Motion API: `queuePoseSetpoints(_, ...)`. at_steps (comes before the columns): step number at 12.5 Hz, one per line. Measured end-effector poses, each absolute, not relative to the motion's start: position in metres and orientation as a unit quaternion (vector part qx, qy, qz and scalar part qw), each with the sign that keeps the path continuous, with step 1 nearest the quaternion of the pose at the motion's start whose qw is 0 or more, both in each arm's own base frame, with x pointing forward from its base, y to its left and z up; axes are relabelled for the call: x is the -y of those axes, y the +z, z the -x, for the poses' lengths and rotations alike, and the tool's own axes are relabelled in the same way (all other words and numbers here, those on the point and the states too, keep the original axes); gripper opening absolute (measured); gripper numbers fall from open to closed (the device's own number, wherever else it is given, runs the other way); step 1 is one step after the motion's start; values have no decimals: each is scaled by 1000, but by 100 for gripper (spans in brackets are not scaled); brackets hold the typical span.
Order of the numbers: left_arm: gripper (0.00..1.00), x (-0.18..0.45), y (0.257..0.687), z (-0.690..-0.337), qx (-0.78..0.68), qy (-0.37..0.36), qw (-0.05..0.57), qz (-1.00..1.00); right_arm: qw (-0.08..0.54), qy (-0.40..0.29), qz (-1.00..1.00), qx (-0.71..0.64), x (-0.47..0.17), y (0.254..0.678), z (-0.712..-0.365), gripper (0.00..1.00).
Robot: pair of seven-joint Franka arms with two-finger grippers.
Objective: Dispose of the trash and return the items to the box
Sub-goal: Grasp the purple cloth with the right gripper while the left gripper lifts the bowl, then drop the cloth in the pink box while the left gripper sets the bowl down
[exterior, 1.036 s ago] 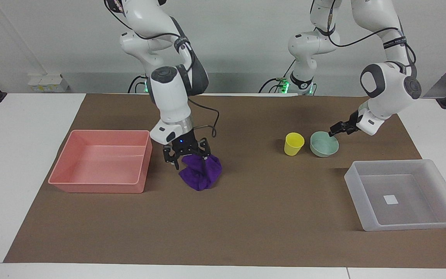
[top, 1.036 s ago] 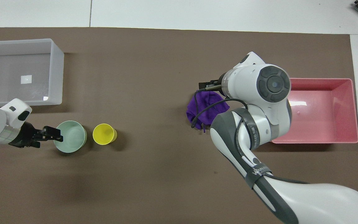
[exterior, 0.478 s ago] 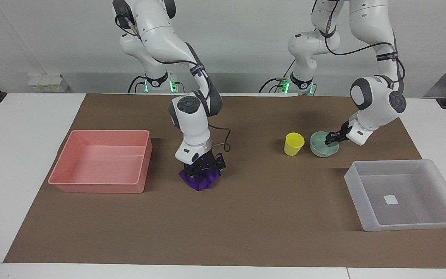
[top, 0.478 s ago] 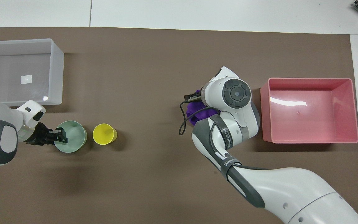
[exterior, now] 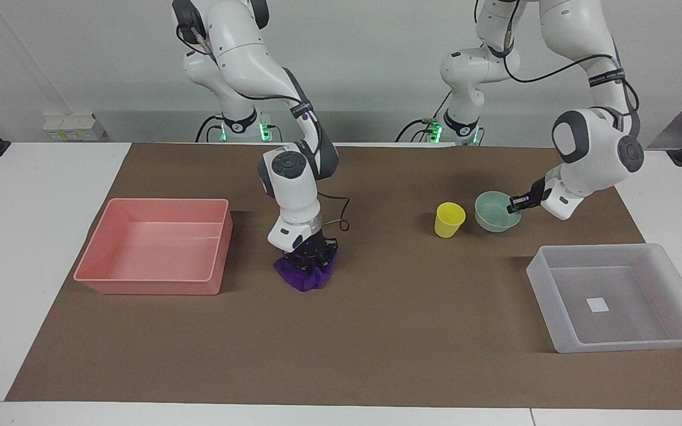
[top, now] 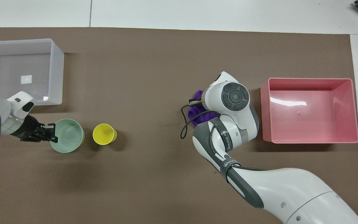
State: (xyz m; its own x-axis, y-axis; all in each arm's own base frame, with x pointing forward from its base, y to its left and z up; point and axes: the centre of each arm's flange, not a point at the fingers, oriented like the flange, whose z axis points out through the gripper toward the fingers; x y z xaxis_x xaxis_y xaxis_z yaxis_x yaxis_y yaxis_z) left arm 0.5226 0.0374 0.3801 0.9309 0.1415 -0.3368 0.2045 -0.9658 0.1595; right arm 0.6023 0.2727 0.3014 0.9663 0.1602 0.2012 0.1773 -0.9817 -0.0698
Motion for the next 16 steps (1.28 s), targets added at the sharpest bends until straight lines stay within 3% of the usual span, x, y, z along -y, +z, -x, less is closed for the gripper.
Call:
queuePoseSetpoints(1, 3, -48, 409, -530, -92, -165, 101, -977, 45, -99, 991, 82, -273, 304, -604, 11)
queuePoseSetpoints(2, 3, -61, 437, -537, -98, -157, 104, -977, 45, -98, 992, 72, -274, 310, -606, 4)
queuePoseSetpoints(5, 3, -114, 509, -559, -131, -91, 105, -982, 50, -95, 994, 22, -277, 361, -614, 4)
queuePoseSetpoints(7, 3, -145, 521, -582, -149, -60, 99, -982, 54, -100, 993, -9, -271, 416, -611, 4)
queuePoseSetpoints(11, 3, -200, 472, -656, -171, 28, 54, -983, 47, -92, 993, -55, -224, 516, -599, 4)
queuePoseSetpoints(16, 3, -215, 392, -689, -178, 46, 47, -982, 31, -98, 988, -113, -91, 573, -603, 4)
